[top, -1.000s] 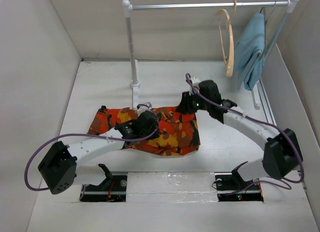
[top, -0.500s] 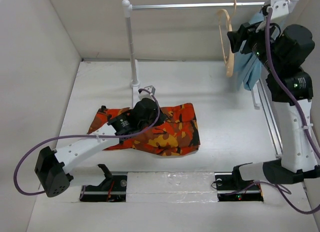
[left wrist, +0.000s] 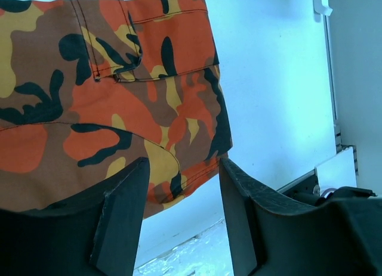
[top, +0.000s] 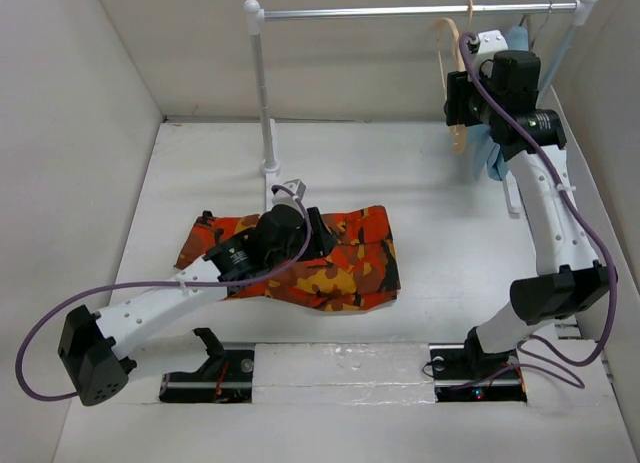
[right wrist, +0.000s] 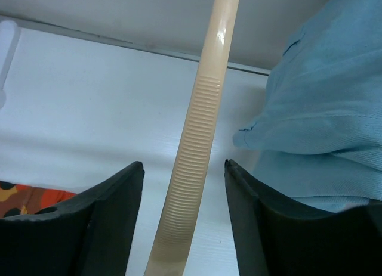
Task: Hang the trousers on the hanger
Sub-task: Pick up the hanger from the clothesline.
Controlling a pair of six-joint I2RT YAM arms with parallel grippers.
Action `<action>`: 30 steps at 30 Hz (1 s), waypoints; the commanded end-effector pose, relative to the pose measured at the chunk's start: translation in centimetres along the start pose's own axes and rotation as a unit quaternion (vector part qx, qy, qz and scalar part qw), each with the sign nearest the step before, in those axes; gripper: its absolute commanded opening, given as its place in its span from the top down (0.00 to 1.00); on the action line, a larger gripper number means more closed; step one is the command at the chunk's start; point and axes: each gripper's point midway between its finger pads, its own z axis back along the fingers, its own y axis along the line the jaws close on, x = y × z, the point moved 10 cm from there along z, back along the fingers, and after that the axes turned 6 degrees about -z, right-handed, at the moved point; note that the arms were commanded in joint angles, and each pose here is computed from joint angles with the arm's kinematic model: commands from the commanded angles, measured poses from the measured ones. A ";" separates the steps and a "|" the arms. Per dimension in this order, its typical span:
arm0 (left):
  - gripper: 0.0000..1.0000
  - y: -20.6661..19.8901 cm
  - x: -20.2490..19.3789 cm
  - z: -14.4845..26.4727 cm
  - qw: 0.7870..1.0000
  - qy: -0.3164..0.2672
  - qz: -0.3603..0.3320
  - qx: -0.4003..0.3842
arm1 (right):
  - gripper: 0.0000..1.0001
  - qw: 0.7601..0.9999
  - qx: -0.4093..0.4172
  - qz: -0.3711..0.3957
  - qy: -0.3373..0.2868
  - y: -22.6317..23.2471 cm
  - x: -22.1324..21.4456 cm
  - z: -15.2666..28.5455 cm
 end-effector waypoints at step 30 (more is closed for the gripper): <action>0.42 -10.6 13.7 5.6 0.976 -0.104 -0.036 -0.189 | 1.00 0.998 -0.005 -0.008 -0.067 1.4 -4.4 7.4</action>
